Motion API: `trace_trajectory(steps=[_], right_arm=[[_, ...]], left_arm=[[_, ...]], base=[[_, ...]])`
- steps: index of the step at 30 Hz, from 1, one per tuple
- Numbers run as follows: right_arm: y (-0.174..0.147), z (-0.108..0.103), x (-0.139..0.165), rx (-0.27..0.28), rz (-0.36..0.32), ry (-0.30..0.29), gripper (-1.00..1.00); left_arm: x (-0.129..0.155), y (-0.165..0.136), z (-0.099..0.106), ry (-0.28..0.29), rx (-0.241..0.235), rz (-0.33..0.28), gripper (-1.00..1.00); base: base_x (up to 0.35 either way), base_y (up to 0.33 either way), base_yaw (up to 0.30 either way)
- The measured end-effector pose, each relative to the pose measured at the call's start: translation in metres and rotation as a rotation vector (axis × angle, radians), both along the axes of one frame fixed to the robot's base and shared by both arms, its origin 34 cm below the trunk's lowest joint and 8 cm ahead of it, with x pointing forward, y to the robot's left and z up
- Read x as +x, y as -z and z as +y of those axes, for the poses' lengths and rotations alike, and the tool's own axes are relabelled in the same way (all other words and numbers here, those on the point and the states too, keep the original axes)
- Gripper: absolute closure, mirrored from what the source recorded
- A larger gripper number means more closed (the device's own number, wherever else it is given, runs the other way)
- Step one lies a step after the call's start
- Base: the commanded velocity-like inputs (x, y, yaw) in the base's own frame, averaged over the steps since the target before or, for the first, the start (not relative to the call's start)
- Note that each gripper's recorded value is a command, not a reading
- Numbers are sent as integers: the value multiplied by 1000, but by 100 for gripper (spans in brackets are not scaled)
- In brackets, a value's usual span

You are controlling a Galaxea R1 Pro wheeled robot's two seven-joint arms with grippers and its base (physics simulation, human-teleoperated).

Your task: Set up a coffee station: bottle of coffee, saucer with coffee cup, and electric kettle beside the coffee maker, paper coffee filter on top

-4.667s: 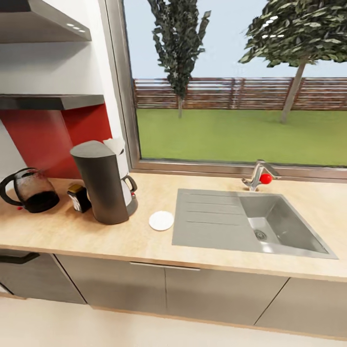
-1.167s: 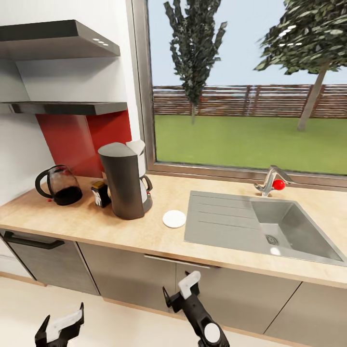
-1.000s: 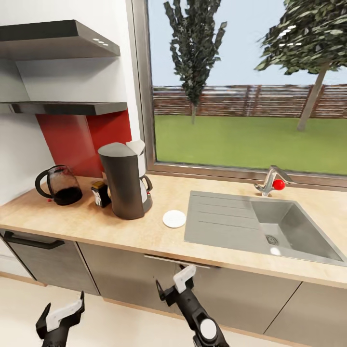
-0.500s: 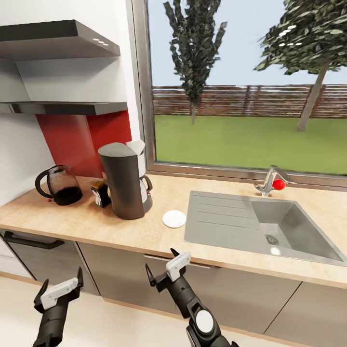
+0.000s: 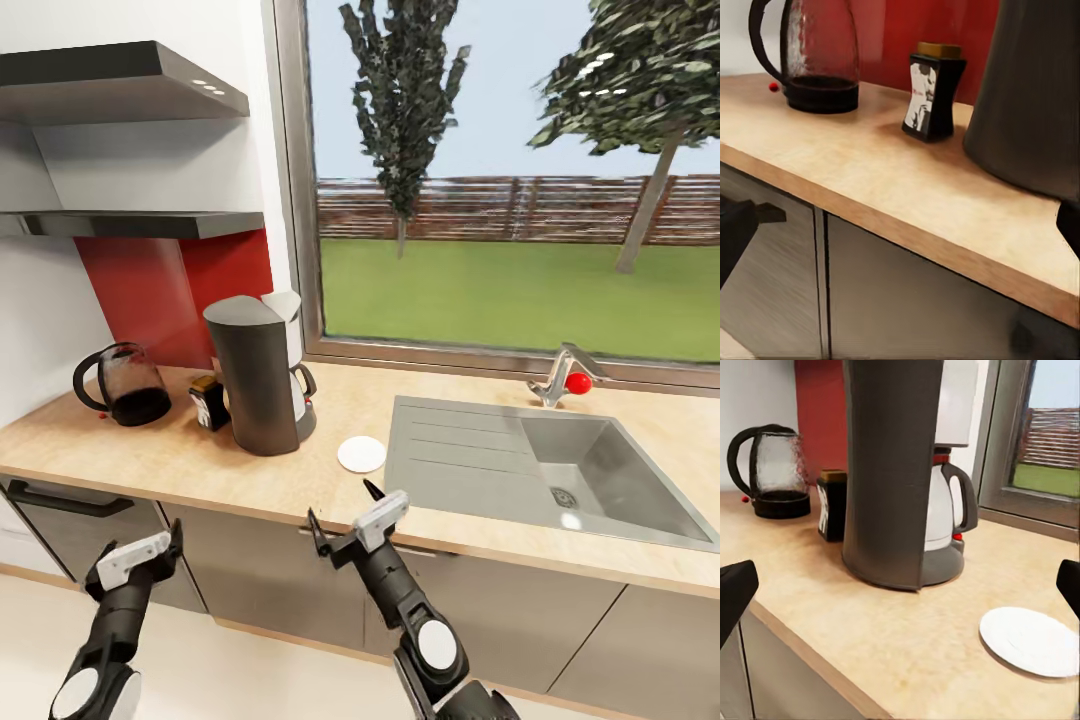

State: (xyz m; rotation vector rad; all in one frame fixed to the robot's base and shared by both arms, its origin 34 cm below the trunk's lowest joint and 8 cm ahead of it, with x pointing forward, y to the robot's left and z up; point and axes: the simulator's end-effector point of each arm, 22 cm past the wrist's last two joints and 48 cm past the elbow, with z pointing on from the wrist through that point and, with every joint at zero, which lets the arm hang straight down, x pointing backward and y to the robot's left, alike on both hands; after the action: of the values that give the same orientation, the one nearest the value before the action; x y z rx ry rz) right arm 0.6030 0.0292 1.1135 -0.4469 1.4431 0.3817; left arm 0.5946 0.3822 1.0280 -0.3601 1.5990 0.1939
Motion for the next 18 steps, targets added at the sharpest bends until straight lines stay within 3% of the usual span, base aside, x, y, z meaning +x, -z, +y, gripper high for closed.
trace_trajectory(steps=[4, 6, 9, 13, 15, 18], right_arm=[[-7, -25, 13, 4, 24, 60, -100], [-1, -47, 24, 25, 67, 110, -100], [6, -88, 45, 100, 157, 194, -100], [-7, -119, 74, 181, 221, 245, -100], [-19, -130, 89, 198, 235, 261, -100], [-36, -149, 110, 211, 260, 288, -100]], left_arm=[[15, -4, -9, 40, -15, 53, -100], [22, -7, -17, 77, -25, 72, -100], [32, -11, -33, 151, -39, 101, -100], [45, -18, -40, 212, -60, 122, -100], [51, -24, -35, 221, -89, 123, -100], [63, -37, -35, 269, -185, 116, -100]], base=[[0, 0, 0], [0, 0, 0], [0, 0, 0], [0, 0, 0], [0, 0, 0], [0, 0, 0]])
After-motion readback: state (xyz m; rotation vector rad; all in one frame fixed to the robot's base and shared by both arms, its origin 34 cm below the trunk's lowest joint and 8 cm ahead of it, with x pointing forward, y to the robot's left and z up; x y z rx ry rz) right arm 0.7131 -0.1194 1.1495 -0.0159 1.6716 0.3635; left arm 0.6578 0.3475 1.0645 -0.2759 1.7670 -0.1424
